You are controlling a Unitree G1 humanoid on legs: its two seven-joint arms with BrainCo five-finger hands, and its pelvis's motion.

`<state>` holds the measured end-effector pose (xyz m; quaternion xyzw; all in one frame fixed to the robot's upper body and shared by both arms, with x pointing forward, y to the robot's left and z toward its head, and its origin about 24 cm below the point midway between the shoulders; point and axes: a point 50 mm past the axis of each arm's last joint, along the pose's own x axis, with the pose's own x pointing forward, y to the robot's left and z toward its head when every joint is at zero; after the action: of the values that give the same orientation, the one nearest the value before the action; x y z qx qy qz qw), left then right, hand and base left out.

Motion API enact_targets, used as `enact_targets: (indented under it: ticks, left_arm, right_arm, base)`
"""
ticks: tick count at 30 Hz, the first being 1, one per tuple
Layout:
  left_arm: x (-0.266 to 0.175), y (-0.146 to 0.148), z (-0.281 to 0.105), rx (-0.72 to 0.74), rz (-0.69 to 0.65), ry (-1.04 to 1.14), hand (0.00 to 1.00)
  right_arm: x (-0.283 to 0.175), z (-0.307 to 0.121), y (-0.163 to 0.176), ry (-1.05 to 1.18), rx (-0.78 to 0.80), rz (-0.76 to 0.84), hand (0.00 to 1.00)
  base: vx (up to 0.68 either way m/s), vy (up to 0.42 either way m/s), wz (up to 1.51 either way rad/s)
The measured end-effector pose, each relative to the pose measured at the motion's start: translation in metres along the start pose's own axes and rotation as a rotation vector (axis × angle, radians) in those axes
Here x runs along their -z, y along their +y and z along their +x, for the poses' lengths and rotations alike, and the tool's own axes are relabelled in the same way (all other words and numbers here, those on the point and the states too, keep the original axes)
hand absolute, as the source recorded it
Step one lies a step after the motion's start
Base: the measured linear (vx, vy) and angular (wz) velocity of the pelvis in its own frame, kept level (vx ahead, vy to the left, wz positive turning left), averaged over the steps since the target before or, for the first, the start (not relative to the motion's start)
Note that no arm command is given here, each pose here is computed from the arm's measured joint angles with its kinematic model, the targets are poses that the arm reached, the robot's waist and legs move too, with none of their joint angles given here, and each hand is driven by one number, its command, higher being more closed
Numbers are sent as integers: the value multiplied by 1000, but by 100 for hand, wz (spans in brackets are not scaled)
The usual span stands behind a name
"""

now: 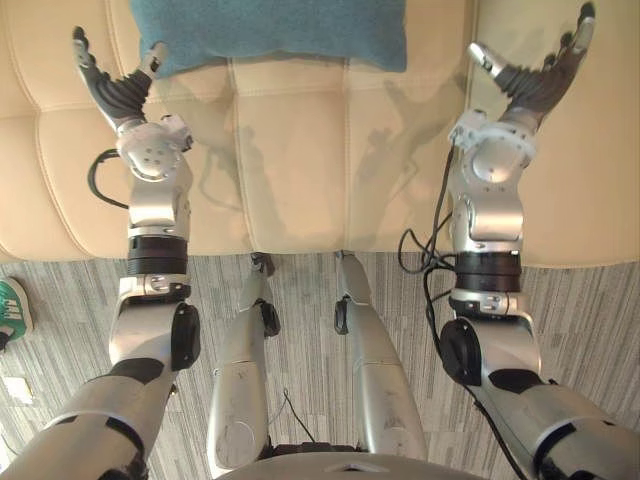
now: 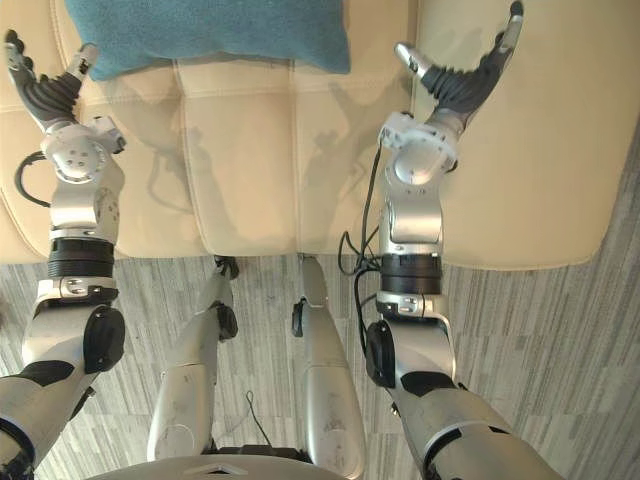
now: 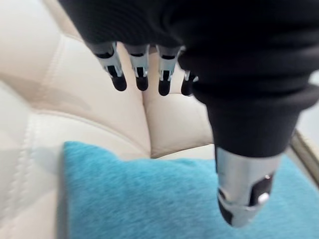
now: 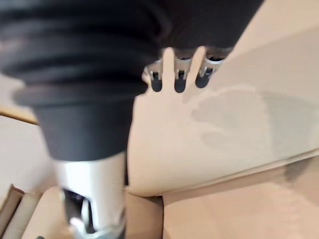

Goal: Pick up cushions and gather them together orderly.

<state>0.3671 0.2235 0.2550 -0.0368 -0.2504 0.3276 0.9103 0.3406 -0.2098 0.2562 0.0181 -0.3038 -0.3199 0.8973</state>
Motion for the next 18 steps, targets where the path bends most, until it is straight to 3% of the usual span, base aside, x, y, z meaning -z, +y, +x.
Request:
enact_targets:
  ticks: [4,7,12,16,18]
  left_arm:
    - [16,18,-12,75,18,-6,0]
    - [59,43,-45,232,87,87,0]
    - [162,98,-139,335,226,551,0]
    - [210,144,-230,314,323,904,0]
    - [224,178,-281,205,354,1107,0]
  right_arm:
    - [33,-28,-29,84,-43,-80,0]
    - [64,-66,-58,188,-133,-171,0]
    - [130,-148,-92,530,-296,-338,0]
    - [165,-218,-119,807,-379,-440,0]
    - [179,-258,-142,980,-381,-487,0]
  base:
    - [-13,41,-8]
    - [15,58,-19]
    - [96,47,-23]
    - [122,38,-19]
    - [143,64,-21]
